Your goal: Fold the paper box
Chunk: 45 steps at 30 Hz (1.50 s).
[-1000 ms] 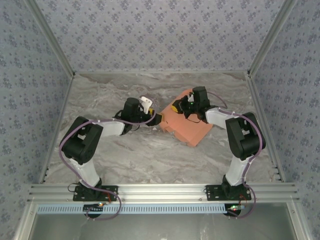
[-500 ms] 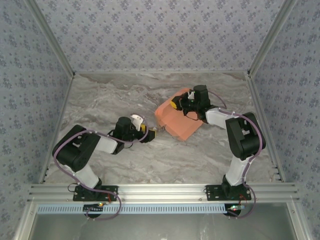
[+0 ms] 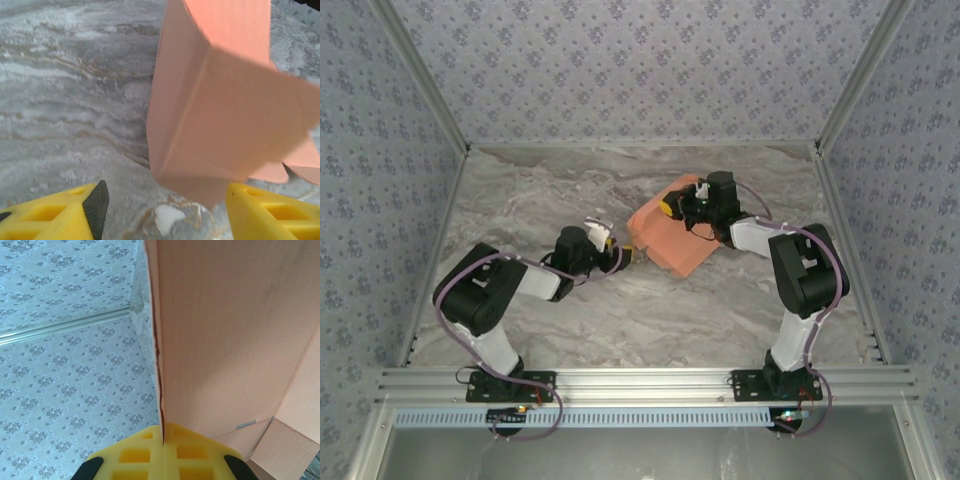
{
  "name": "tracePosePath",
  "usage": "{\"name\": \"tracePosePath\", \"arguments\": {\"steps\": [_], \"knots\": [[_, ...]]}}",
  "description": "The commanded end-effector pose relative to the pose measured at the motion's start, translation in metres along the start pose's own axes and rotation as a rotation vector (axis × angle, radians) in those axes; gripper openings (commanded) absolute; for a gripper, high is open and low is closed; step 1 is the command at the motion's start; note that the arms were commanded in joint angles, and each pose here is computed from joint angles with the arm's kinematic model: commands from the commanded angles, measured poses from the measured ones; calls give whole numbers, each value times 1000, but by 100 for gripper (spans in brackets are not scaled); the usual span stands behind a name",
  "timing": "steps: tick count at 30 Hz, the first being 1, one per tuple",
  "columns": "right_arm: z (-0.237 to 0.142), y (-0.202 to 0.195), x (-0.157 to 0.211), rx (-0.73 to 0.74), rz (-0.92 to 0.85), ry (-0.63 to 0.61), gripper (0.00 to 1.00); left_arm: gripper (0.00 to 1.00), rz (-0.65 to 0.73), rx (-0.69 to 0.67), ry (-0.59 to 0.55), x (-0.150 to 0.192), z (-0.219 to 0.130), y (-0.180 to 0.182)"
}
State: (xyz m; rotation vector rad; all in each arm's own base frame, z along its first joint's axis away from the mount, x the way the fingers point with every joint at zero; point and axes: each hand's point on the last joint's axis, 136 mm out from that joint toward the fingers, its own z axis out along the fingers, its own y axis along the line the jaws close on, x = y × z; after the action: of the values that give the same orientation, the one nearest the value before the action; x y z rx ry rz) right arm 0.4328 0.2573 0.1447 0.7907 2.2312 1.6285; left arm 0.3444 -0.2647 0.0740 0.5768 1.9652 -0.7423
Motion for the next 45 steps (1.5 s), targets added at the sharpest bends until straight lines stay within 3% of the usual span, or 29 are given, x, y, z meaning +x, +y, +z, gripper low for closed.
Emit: {"name": "tracePosePath", "arguments": {"steps": [1,6,13,38,45], "knots": [[5,-8,5,7,6,17,0,59,45,13,-43,-16,10,0],[10,-13,11,19,6,26,0,44,43,32,-49,-21,16,-3],[13,-17,14,18,20,17,0,44,42,29,-40,-19,21,-8],[0,-38,21,22,74,-177,0,45,-29,-225,-87,-26,43,3],[-8,-52,33,70,80,-252,0,35,-69,-327,-98,-28,42,19]]}}
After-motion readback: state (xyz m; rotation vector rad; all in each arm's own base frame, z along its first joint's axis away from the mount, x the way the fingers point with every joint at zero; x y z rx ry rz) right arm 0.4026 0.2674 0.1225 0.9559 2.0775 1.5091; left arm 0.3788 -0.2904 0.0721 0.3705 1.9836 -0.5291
